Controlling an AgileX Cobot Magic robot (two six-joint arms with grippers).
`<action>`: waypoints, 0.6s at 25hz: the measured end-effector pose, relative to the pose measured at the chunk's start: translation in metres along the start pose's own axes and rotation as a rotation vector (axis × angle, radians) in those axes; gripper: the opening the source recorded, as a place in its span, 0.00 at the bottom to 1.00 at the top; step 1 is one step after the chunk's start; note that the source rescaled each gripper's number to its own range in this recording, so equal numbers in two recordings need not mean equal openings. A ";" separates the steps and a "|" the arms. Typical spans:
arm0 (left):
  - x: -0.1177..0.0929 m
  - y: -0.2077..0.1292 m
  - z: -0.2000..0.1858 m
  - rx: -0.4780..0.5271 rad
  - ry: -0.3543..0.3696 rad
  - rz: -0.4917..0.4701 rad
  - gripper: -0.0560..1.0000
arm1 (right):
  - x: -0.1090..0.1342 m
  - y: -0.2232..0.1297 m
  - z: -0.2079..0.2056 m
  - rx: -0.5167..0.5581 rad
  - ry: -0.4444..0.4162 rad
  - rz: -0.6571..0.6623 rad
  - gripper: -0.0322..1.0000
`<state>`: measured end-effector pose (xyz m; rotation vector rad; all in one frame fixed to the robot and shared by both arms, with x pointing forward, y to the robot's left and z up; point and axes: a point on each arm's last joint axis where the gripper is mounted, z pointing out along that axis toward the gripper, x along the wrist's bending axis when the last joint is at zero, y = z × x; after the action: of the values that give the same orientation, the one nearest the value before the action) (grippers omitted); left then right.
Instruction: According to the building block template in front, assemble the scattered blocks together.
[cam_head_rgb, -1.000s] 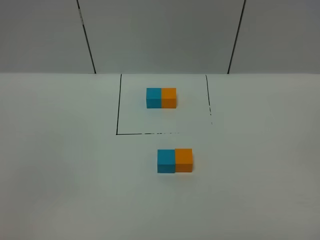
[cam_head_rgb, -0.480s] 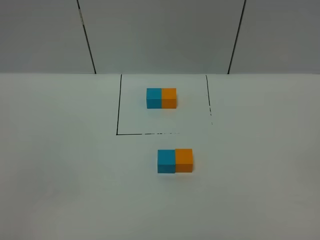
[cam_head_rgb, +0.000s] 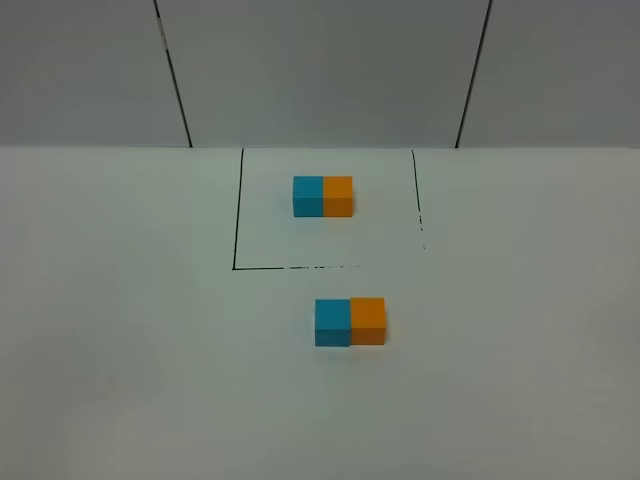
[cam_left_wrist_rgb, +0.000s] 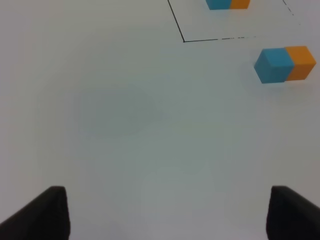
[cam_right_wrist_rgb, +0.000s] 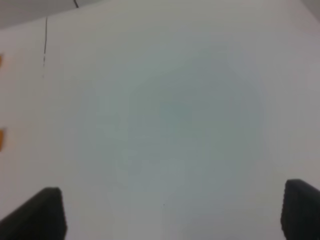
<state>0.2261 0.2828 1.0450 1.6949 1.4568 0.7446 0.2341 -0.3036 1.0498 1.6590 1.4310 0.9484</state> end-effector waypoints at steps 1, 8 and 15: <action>0.000 0.000 0.000 0.000 0.000 0.000 0.69 | 0.000 0.000 0.000 0.000 0.000 0.000 0.74; 0.000 0.000 0.000 0.000 0.000 0.000 0.69 | 0.000 0.000 0.000 0.000 -0.004 0.002 0.74; 0.000 0.000 0.000 0.000 0.000 0.000 0.69 | 0.000 0.000 0.000 0.000 -0.004 0.002 0.74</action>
<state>0.2261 0.2828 1.0450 1.6949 1.4568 0.7446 0.2341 -0.3035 1.0498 1.6617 1.4265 0.9457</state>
